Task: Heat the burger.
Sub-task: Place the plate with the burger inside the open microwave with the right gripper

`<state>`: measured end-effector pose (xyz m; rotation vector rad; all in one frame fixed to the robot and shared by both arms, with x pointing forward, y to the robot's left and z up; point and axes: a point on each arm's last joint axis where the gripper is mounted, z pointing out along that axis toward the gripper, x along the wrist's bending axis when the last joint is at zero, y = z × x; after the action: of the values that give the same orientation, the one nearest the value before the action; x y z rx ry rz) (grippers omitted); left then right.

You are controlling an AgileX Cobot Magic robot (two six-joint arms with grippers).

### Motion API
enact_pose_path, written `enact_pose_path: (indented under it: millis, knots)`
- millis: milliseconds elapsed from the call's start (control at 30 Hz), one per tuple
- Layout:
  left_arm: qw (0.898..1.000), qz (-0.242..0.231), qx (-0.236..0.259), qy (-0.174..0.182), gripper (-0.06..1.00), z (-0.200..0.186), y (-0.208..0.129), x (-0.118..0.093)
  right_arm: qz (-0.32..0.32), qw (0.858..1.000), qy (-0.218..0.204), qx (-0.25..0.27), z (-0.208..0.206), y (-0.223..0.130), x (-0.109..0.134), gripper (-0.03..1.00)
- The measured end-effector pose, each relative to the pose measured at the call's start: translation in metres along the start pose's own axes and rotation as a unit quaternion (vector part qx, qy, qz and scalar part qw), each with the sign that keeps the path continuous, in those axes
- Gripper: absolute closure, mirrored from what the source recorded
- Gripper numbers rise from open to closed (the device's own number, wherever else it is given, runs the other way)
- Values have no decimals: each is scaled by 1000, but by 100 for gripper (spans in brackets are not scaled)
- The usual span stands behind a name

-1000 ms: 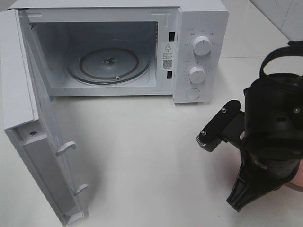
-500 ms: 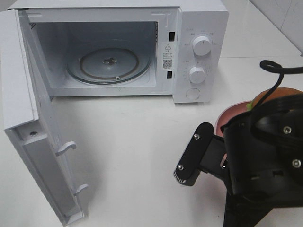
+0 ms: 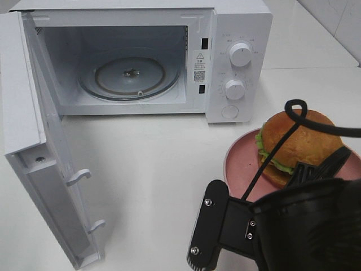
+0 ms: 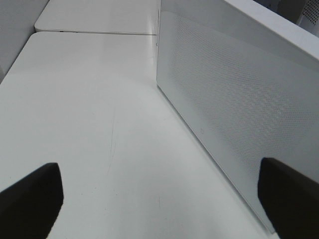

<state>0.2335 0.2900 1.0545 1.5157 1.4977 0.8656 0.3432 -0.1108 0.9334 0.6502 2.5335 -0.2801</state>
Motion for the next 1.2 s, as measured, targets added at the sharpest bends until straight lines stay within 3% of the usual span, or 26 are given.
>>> enact_pose_path:
  millis: [600, 933, 1200]
  knots:
    - [1000, 0, 0, 0, -3, 0, 0, 0, -128, 990, -22, -60, -7, 8, 8, 92]
    - [1000, 0, 0, 0, -3, 0, 0, 0, -203, 969, -37, -137, -10, 22, 9, 92]
    - [1000, 0, 0, 0, -3, 0, 0, 0, -234, 950, -19, -204, -14, 33, 16, 91]
